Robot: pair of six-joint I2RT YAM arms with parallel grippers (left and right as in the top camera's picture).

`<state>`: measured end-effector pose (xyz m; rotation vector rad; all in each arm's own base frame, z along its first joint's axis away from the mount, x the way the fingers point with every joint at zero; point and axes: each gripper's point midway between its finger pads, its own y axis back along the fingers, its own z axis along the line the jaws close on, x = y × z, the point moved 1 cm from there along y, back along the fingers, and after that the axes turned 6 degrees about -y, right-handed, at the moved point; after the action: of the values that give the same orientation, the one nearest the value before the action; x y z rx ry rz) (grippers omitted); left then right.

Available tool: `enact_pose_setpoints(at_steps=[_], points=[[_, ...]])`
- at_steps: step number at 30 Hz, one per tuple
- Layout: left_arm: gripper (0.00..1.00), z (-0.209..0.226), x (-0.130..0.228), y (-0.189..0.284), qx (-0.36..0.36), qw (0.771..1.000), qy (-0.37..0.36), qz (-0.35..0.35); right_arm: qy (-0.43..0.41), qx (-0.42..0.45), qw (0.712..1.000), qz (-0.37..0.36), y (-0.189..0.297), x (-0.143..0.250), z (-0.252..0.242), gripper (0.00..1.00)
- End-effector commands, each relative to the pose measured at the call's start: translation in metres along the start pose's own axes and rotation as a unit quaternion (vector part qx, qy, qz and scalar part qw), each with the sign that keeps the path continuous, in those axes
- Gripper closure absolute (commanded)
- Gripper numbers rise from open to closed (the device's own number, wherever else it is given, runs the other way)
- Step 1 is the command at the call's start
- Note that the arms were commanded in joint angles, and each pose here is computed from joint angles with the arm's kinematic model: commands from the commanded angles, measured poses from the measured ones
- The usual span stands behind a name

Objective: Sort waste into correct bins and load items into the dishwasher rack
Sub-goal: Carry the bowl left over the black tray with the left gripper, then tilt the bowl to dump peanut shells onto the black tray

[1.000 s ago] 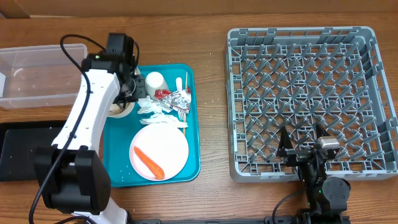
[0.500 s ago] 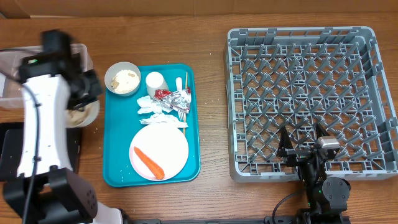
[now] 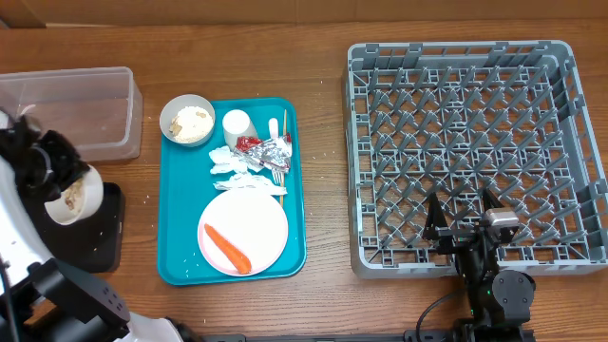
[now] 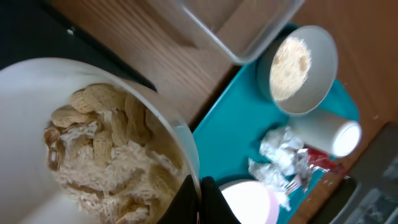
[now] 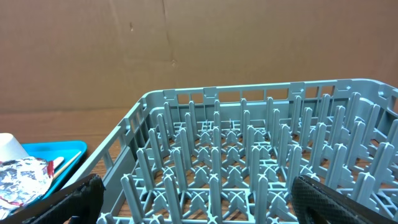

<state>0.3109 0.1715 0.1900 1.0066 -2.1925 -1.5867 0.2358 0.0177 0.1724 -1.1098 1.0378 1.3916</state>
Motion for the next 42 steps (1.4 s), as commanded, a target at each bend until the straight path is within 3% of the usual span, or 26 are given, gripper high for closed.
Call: enact_pose_setpoints(at_steps=[1,20,32,42], points=[[0.96,-0.004,0.001,0.005,0.079,0.997,0.007,-0.01,0.0,0.006,1.0,-0.003,0.0,0.001,-0.003,0.0],[0.95,0.064,-0.002,-0.001,0.217,0.967,0.1,-0.089,0.0,0.006,1.0,-0.003,0.0,0.001,-0.003,0.0],[0.96,0.076,-0.011,-0.016,0.368,0.913,0.155,-0.083,0.0,0.006,1.0,-0.003,0.0,0.001,-0.003,0.0],[0.96,0.084,-0.018,-0.022,0.424,0.887,0.154,-0.101,0.0,0.006,1.0,-0.003,0.0,0.001,-0.003,0.0]])
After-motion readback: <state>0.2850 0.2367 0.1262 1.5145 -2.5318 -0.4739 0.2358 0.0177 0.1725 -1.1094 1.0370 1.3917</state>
